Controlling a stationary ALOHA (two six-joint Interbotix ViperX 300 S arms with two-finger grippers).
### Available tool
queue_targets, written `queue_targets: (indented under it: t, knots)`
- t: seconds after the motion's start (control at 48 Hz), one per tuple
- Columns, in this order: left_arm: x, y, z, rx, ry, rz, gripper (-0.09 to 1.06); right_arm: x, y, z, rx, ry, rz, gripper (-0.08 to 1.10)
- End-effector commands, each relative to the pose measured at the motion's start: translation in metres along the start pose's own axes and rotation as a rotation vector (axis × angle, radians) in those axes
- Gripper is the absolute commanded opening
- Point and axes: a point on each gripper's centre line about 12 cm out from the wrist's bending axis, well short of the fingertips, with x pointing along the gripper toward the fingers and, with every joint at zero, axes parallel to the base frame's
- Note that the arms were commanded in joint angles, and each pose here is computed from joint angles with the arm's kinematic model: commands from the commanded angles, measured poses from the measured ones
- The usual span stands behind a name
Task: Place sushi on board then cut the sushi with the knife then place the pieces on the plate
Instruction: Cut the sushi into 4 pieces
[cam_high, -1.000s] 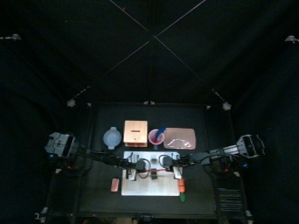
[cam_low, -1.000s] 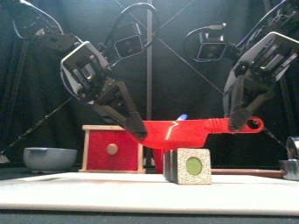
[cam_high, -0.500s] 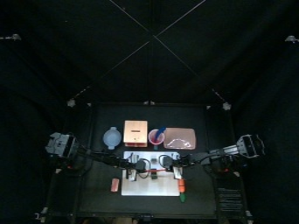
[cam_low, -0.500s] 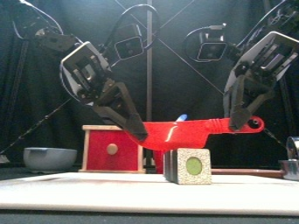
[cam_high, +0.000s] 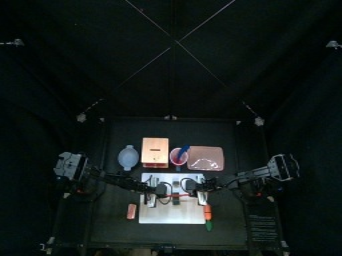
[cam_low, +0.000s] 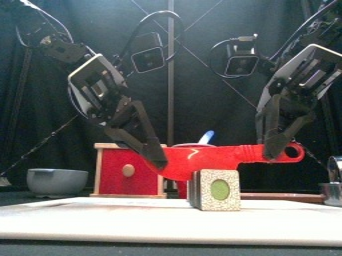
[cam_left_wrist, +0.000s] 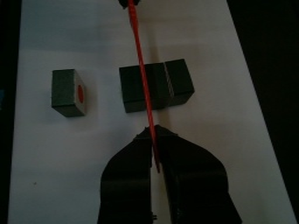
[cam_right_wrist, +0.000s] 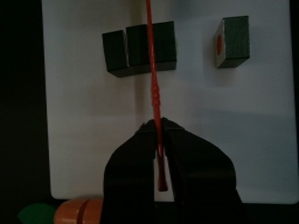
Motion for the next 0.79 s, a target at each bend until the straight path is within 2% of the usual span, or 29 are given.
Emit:
queue_targets:
  t: [0.021, 0.188, 0.333, 0.792]
  knots:
    - [0.002, -0.004, -0.001, 0.008, 0.007, -0.007, 0.41, 0.002, 0.0, 0.0, 0.001, 0.006, -0.001, 0.38]
    - [0.011, -0.001, -0.01, 0.005, 0.038, -0.001, 0.41, 0.014, -0.001, -0.008, 0.001, 0.056, -0.008, 0.38]
    - [0.012, 0.0, -0.013, 0.007, 0.055, 0.001, 0.41, 0.019, -0.002, -0.011, 0.002, 0.076, -0.011, 0.38]
    - [0.01, 0.015, -0.01, -0.004, 0.049, 0.028, 0.41, 0.017, -0.008, -0.008, 0.009, 0.064, -0.023, 0.38]
